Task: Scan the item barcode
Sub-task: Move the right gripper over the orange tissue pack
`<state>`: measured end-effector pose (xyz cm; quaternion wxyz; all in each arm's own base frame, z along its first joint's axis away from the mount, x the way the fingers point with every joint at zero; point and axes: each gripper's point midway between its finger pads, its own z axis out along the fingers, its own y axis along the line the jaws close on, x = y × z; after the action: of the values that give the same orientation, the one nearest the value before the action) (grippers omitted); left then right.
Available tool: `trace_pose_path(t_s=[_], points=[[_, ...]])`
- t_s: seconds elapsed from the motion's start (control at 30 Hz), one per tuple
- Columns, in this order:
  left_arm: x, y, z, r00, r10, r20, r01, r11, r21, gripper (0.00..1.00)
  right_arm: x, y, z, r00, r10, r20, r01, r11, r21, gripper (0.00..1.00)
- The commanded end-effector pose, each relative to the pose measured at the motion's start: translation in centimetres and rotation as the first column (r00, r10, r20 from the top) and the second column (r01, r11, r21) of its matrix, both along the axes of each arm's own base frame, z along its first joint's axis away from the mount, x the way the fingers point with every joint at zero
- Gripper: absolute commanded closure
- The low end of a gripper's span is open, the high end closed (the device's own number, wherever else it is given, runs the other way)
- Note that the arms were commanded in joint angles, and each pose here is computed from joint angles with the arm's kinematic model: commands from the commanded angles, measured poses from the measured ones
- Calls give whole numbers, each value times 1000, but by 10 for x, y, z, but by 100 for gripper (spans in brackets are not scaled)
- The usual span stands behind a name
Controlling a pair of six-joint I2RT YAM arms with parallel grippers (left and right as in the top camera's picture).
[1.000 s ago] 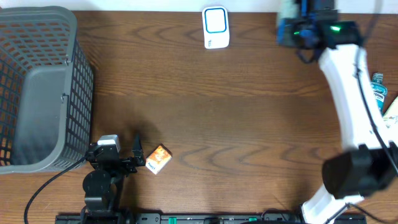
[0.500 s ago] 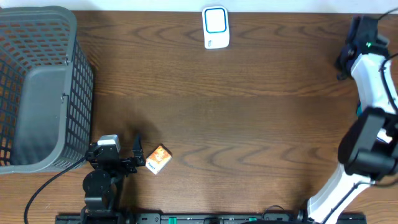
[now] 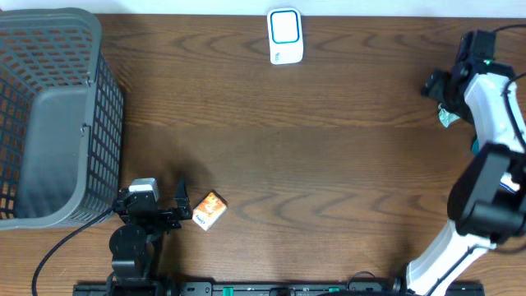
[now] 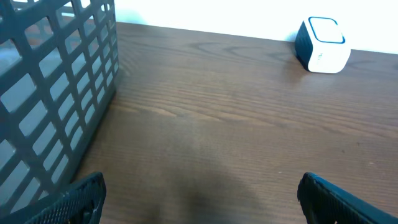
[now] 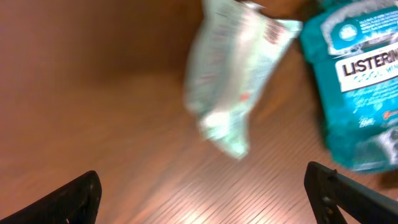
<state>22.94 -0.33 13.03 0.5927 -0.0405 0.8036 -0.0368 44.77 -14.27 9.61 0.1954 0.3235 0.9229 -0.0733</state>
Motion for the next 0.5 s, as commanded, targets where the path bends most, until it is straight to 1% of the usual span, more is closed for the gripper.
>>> trace_pose_path(t_s=[0.0,0.07,0.13,0.17,0.23,0.27,0.33,0.37,0.4,0.47], points=[[0,1,-12,1000,4,-26,-4,1000,13,2,21,78,69,973,37,228,-105,950,294,1],[0,1,-12,1000,4,-26,-4,1000,13,2,20,123,75,961,111,254,-217,871,440,1],[0,1,-12,1000,4,-26,-4,1000,13,2,6,170,73,939,238,248,-338,766,547,1],[0,1,-12,1000,4,-26,-4,1000,13,2,-2,187,70,926,292,239,-377,727,574,1],[0,1,-12,1000,4,-26,-4,1000,13,2,-20,224,56,875,431,221,-471,655,591,1],[0,1,-12,1000,4,-26,-4,1000,13,2,-30,244,49,828,514,224,-535,607,587,1],[0,1,-12,1000,4,-26,-4,1000,13,2,-57,283,34,697,674,244,-661,471,585,1],[0,1,-12,1000,4,-26,-4,1000,13,2,-77,307,26,614,746,258,-708,376,598,1],[0,1,-12,1000,4,-26,-4,1000,13,2,-93,324,22,551,787,279,-734,297,611,1],[0,1,-12,1000,4,-26,-4,1000,13,2,-126,361,20,364,849,383,-797,71,600,1]])
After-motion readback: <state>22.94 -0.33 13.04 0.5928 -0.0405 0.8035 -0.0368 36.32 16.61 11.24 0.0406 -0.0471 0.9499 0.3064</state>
